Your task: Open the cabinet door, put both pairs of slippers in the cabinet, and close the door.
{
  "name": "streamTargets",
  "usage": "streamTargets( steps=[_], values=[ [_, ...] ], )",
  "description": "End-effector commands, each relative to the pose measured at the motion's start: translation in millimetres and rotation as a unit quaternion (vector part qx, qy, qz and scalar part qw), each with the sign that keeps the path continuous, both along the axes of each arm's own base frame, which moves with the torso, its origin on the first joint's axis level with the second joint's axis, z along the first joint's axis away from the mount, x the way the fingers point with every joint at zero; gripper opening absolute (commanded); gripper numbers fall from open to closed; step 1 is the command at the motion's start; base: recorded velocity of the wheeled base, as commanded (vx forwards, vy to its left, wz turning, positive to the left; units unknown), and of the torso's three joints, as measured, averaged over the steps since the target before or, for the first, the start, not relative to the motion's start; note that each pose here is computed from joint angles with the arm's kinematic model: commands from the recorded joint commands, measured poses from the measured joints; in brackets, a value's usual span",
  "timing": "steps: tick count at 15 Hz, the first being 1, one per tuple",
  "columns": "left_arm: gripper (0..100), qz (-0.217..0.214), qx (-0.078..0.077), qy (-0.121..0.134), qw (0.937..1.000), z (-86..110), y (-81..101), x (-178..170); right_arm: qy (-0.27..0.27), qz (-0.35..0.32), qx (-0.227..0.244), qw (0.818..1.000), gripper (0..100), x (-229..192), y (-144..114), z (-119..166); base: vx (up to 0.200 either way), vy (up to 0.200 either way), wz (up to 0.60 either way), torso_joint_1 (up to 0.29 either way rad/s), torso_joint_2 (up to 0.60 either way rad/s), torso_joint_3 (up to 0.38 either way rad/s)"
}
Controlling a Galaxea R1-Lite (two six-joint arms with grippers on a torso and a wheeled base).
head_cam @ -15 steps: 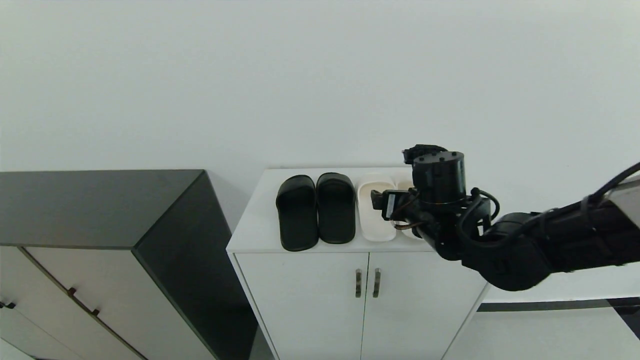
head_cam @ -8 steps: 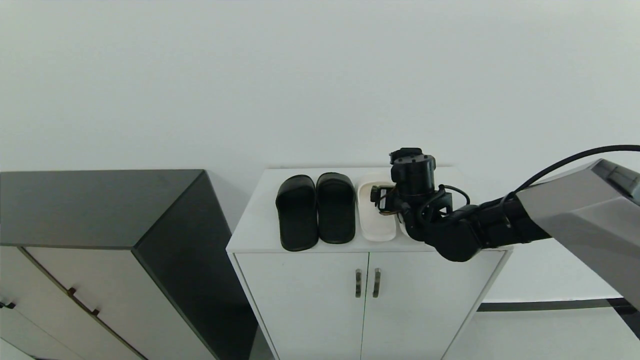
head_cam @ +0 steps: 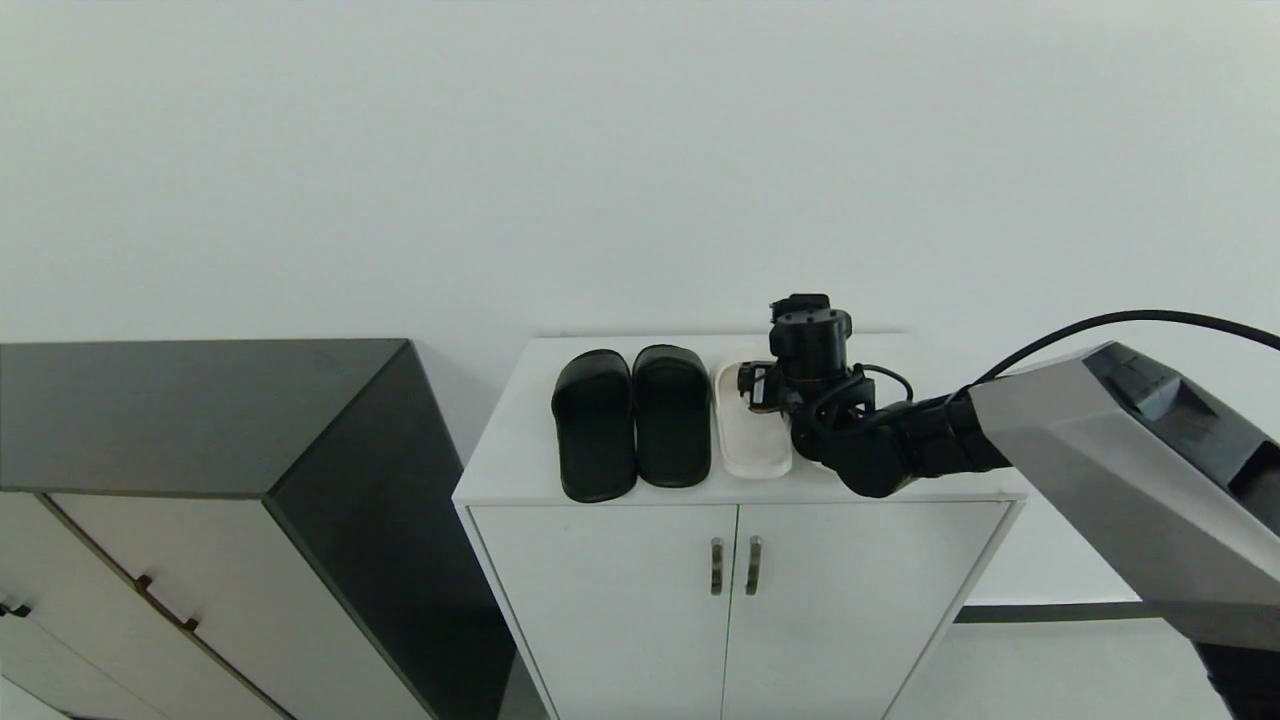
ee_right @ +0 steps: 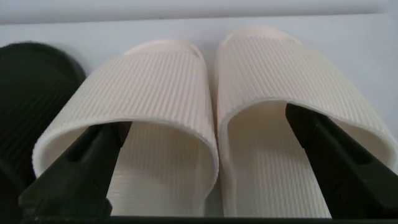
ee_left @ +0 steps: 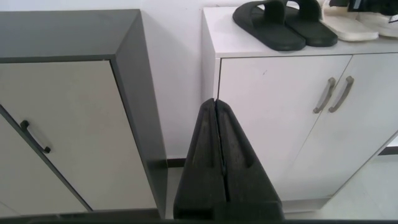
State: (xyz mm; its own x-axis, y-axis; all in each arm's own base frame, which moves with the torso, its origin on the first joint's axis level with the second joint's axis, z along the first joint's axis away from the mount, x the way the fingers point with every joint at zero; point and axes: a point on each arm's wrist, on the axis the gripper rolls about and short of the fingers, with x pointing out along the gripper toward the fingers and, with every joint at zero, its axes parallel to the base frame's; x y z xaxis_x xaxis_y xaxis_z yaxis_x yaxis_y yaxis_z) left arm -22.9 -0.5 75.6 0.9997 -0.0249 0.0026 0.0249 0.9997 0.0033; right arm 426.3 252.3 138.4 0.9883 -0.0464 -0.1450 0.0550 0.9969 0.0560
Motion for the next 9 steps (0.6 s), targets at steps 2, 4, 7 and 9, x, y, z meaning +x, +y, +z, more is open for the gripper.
streamTargets(
  steps=[2,4,7,9],
  values=[
    [0,0.000,-0.002,0.001,1.0000,0.1,0.0,0.1,-0.011,-0.008,-0.002,1.000,100,15.8,-2.1,-4.5,0.000,0.000,0.00,0.000,0.00,0.000],
    [0,0.000,-0.002,0.001,1.0000,0.1,0.0,0.1,-0.013,-0.008,-0.005,1.000,0,16.7,-1.5,-3.1,0.000,0.000,0.00,0.000,0.00,0.000],
    [0,0.000,-0.002,0.001,1.0000,0.1,0.0,0.1,-0.002,-0.006,-0.014,1.000,0,15.4,-0.5,-5.1,0.000,0.000,0.00,0.000,0.00,0.000],
    [0,0.001,-0.002,0.000,1.0000,0.2,0.0,0.1,0.000,-0.006,-0.014,1.000,0,15.1,-0.7,-4.7,0.000,0.000,0.00,0.000,0.00,0.000]
  ],
)
